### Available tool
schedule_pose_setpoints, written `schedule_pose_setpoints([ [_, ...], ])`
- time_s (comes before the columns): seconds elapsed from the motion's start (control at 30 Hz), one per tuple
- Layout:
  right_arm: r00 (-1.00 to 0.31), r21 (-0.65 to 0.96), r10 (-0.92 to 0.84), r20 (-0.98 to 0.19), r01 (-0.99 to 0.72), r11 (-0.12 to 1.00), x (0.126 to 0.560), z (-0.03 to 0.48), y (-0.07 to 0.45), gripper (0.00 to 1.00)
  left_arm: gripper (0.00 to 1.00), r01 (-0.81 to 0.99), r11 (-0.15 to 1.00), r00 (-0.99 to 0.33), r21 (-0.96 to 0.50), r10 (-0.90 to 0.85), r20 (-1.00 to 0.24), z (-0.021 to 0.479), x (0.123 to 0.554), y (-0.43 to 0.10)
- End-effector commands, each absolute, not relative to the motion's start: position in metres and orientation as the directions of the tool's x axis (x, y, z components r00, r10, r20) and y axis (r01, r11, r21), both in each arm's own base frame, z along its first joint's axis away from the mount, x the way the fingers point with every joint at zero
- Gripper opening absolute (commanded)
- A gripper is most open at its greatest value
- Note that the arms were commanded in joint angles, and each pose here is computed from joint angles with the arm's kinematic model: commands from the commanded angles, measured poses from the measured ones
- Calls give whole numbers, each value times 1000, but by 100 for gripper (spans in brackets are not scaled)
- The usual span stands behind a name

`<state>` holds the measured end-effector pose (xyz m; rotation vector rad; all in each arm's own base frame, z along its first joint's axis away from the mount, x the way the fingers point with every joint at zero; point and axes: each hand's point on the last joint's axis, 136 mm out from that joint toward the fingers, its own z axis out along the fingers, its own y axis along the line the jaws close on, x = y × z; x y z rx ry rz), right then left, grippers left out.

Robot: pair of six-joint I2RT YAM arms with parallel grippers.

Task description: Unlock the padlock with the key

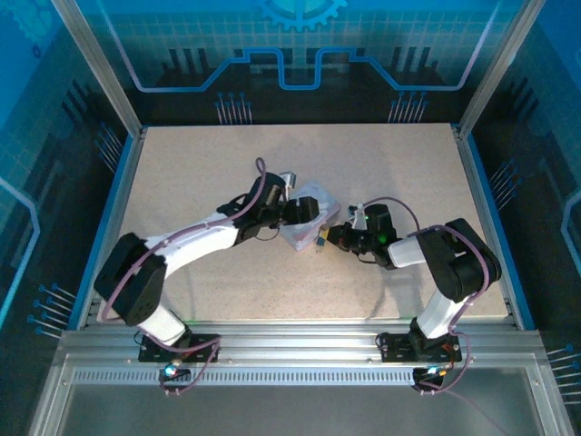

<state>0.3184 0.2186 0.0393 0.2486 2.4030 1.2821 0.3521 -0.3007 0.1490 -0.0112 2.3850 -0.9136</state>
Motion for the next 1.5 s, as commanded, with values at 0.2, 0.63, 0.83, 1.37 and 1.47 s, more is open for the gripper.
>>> schedule_pose_setpoints([
  [0.2, -896, 825, 357, -265, -19, 565, 319, 40, 219, 0, 77, 214, 774, -857, -597, -145, -495, 119, 354, -323],
  [0.63, -860, 828, 433, -271, 21, 560, 327, 49, 210, 0, 77, 103, 800, -883, -591, -200, -425, 68, 327, -291],
  [0.83, -840, 835, 471, -269, 40, 548, 331, 53, 206, 0, 77, 80, 805, -886, -588, -213, -412, 59, 322, -283],
  [1.37, -831, 834, 501, -240, 88, 545, 330, 51, 212, 0, 77, 71, 805, -889, -589, -217, -404, 55, 320, -282],
  [1.47, -820, 833, 519, -240, 101, 545, 330, 51, 210, 0, 77, 72, 815, -889, -575, -209, -407, 54, 319, -279],
])
